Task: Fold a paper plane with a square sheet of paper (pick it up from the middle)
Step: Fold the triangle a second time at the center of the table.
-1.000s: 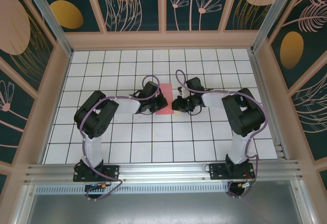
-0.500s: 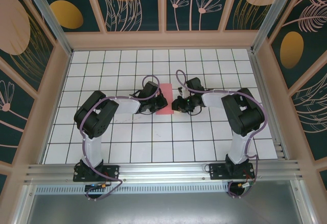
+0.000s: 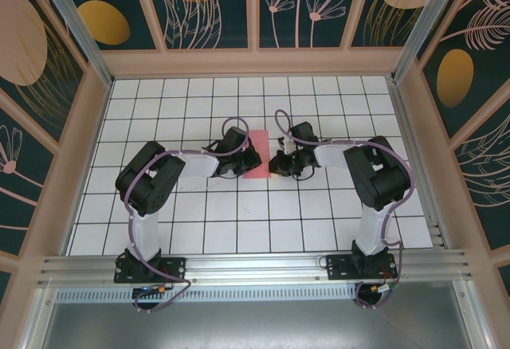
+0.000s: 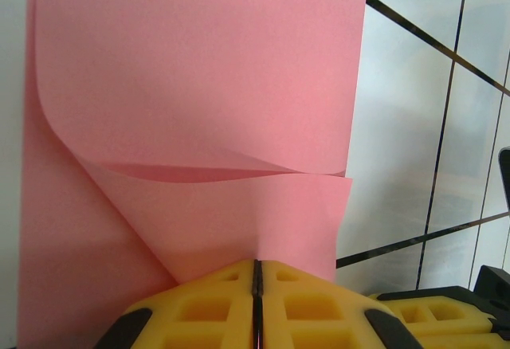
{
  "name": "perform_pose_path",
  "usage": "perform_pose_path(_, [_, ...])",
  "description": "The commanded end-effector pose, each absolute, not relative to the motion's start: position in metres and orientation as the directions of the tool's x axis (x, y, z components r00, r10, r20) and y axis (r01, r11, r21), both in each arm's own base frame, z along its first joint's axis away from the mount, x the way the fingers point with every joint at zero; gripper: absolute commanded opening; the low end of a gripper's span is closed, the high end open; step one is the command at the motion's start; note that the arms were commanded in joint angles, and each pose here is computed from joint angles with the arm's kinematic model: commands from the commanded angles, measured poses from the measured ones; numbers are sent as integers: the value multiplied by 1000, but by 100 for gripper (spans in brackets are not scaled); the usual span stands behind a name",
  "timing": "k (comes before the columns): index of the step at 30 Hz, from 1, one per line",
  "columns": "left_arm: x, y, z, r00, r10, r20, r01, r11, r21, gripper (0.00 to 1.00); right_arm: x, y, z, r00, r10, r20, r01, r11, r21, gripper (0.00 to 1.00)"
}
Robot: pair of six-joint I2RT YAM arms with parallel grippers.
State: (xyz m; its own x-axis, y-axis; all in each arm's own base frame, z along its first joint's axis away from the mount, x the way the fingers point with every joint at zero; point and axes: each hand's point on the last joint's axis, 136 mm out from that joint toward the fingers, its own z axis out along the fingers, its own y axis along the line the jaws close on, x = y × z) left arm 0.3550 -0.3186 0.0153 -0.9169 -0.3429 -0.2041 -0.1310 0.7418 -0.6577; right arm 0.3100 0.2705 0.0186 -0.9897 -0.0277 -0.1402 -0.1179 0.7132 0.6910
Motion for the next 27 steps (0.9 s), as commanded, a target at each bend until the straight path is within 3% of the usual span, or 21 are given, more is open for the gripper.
perform_pose_path(1, [354, -317, 16, -920, -331, -211, -125, 756, -643, 12, 311, 263, 7, -992, -12, -127, -94, 741, 665, 6])
perform_pose_path(10, [365, -327, 47, -906, -303, -295, -21, 729, -685, 17, 313, 255, 1, -993, 2, -118, -74, 767, 637, 5])
perform_pose_path(19, [367, -312, 19, -901, -334, -276, -104, 785, -611, 12, 313, 253, 3, -993, 0, -119, -75, 774, 629, 7])
perform_pose_path(27, [362, -298, -2, -903, -352, -245, -173, 823, -541, 10, 328, 251, 33, -980, 22, -199, -110, 772, 626, 15])
